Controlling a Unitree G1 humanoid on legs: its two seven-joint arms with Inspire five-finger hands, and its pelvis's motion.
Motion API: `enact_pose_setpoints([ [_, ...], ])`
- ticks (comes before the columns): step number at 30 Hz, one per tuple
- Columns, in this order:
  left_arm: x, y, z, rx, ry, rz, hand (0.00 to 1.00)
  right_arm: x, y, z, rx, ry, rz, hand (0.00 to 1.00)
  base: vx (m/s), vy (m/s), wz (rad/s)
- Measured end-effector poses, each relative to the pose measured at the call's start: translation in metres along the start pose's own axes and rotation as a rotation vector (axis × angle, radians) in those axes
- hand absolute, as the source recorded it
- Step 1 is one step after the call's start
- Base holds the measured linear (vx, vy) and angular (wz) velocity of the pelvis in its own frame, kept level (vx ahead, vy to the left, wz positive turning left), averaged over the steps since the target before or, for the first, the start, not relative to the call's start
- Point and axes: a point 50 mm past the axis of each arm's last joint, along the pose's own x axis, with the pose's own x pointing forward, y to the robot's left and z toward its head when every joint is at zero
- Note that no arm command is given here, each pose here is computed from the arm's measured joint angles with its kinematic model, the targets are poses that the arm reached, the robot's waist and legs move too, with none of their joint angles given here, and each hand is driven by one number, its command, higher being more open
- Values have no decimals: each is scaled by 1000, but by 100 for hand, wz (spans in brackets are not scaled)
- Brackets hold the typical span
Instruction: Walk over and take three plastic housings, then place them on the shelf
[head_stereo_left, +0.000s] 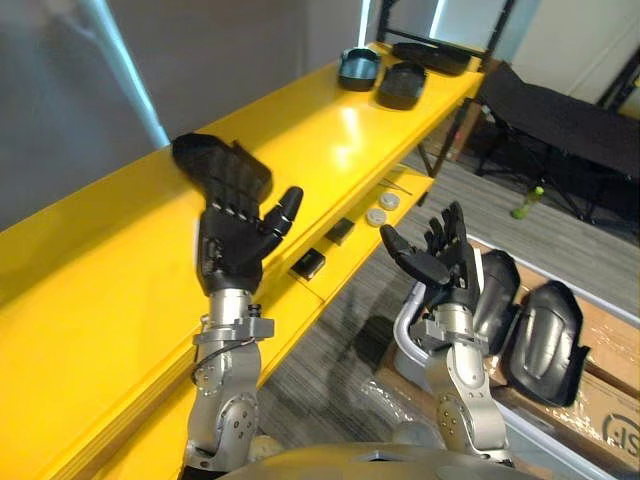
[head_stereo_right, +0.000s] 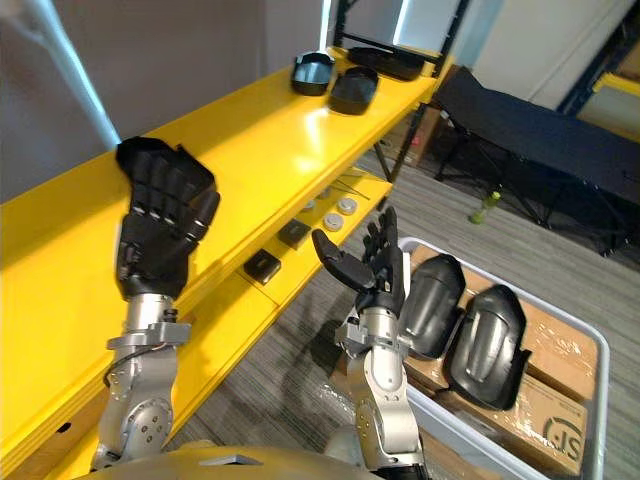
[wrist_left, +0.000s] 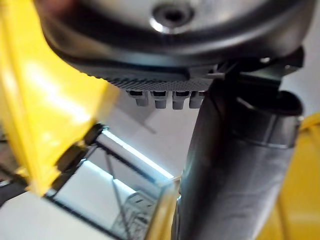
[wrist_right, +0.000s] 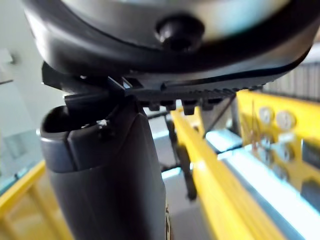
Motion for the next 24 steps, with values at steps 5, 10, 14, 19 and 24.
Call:
enact_pose_setpoints([
  [5, 10, -9, -19, -10, 82, -36, 100, -5, -34, 0, -47, 15, -85, 100, -62, -292, -31],
  [10, 6, -24, -26, -58, 108, -103, 100, -15, -54, 5, -96, 13, -133, 100, -30, -164, -14],
  [14, 3, -30, -28, -65, 121, -147, 100, -12, -43, 12, -64, -20, -74, 100, 20, 14, -86],
  [19, 5, -15, -22, -8, 105, -120, 100, -14, -51, 14, -141, -38, -151, 100, 6, 106, -79],
  [24, 8, -18, -21, -7, 91, -120, 100, -19, -92, 16, -176, -44, -403, 100, -34, 103, -35],
])
